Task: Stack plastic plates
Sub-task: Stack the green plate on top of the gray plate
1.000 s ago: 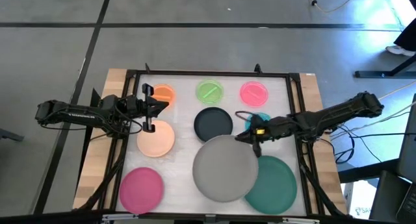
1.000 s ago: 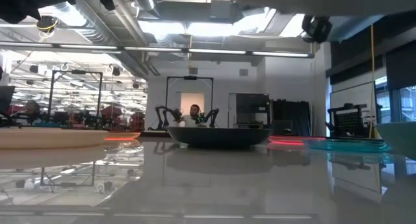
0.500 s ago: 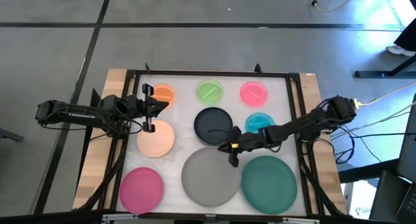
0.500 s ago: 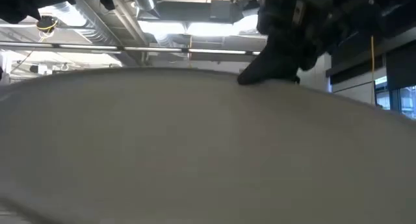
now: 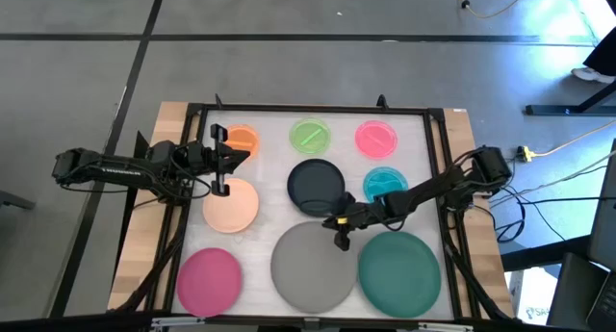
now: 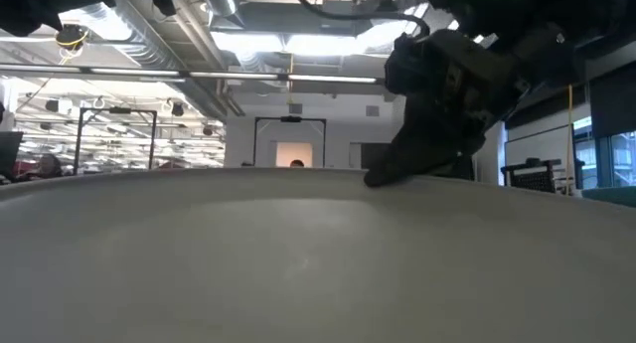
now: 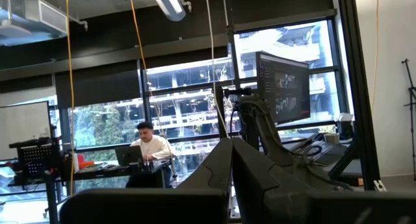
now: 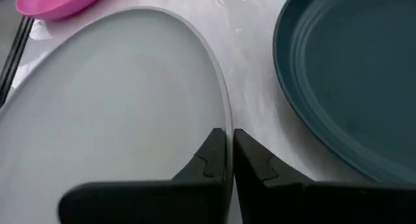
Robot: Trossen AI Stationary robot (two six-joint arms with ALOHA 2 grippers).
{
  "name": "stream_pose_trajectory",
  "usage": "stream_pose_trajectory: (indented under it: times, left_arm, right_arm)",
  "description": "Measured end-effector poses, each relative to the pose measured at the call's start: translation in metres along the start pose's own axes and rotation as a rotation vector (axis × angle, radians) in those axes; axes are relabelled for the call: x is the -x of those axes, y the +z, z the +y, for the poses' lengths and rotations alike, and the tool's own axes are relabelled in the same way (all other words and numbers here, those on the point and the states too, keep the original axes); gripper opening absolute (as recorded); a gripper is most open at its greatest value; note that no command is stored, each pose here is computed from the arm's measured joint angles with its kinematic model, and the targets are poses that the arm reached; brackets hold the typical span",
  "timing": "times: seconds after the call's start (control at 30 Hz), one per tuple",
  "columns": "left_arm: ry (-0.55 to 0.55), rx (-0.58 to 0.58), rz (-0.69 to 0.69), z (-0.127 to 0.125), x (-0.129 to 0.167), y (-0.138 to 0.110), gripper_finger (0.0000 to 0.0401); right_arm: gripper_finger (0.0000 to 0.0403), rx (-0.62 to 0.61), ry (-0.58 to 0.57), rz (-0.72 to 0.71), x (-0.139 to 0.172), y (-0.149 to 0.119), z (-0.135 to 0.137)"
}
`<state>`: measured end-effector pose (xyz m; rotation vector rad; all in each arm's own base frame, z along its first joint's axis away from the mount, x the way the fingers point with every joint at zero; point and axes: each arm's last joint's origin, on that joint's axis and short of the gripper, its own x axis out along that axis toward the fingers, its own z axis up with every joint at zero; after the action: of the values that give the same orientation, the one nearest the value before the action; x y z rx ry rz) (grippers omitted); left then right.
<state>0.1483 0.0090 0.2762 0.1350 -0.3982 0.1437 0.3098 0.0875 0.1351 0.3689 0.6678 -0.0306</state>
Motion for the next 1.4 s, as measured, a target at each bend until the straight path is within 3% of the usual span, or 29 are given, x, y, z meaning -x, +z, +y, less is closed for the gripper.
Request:
stream_pose_trajectory:
  times: [0.23,0.4,0.5,0.7,0.83,1.07,1.4]
  left_arm:
    - [-0.001,0.026,0.006,0.0,0.0,-0.001,0.0006]
    - [-0.001,0.026,0.006,0.0,0.0,-0.001,0.0006]
    - [-0.001,0.027,0.006,0.0,0.0,-0.001,0.0006]
    - [-0.001,0.026,0.008,0.0,0.0,-0.001,0.0006]
    - [-0.002,0.035,0.017,0.0,0.0,-0.002,0.0006]
    - [-0.005,0.085,0.04,-0.001,0.0,-0.004,0.0006]
    - [-0.003,0.079,0.034,0.0,0.0,-0.003,0.0006]
  right_arm:
    - [0.0081,-0.03,0.045,0.044,-0.002,-0.004,0.0]
    - [0.013,0.096,0.164,0.134,0.01,0.003,0.003]
    - [0.0139,0.101,0.154,0.206,0.03,0.015,0.008]
    - [0.014,0.141,0.143,0.34,0.075,0.01,0.025]
    - [0.0138,0.147,0.078,0.393,0.102,0.0,0.033]
    - [0.0125,0.179,-0.135,0.459,0.138,-0.028,0.042]
    - [0.0124,0.189,-0.263,0.493,0.139,-0.061,0.031]
